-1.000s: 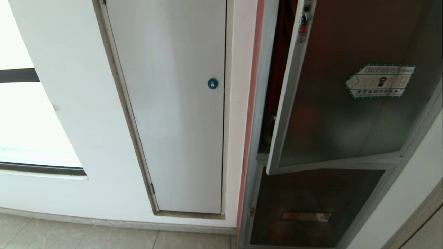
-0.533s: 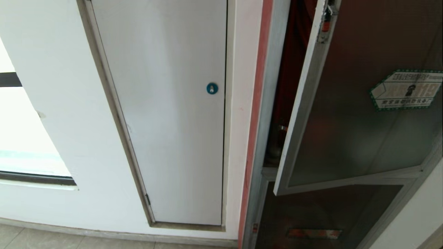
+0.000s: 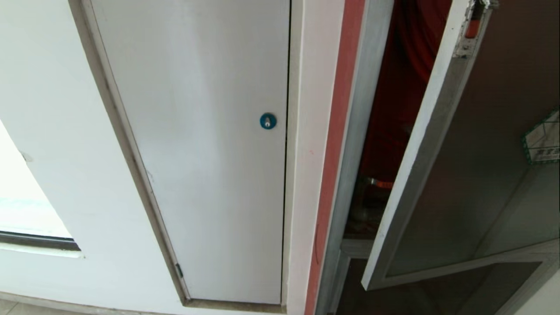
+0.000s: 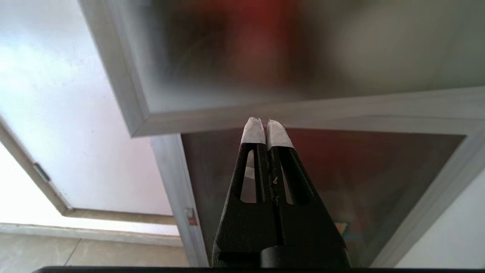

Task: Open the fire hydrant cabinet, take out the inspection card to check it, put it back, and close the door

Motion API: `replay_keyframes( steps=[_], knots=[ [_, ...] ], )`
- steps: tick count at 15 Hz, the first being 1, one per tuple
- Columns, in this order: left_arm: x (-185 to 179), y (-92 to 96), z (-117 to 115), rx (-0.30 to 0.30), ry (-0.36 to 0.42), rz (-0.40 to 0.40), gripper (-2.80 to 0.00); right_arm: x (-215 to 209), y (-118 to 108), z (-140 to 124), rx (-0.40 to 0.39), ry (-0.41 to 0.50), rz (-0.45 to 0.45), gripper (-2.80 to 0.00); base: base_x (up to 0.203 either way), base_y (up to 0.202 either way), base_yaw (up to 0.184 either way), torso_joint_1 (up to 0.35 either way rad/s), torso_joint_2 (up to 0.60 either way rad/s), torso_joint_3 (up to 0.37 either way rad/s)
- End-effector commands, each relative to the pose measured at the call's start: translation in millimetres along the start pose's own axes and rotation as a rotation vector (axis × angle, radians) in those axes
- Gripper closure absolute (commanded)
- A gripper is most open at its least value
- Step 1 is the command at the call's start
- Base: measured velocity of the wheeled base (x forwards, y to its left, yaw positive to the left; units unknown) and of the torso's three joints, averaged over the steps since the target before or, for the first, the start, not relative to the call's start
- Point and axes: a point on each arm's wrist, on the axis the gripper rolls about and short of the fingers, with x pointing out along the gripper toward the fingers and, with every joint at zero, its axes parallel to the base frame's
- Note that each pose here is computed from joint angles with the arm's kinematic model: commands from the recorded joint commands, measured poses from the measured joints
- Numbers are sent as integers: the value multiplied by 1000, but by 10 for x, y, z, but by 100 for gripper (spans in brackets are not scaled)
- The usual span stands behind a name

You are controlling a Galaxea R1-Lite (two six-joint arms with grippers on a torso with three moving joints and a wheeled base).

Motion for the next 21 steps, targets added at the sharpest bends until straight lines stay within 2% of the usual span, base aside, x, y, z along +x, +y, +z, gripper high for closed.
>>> replay_keyframes(
  steps=[1, 7, 21],
  knots=[
    [9, -1, -29, 0, 12, -1, 0, 3, 0, -7, 0, 4, -1, 0, 194, 0, 2, 5, 5, 2],
    [9, -1, -29, -1, 12, -1, 0, 3, 0, -5, 0, 3, 0, 0, 183, 0, 0, 2, 2, 1],
    [9, -1, -31, -1, 12, -1, 0, 3, 0, -7, 0, 4, -1, 0, 0, 0, 0, 0, 0, 0]
  ],
)
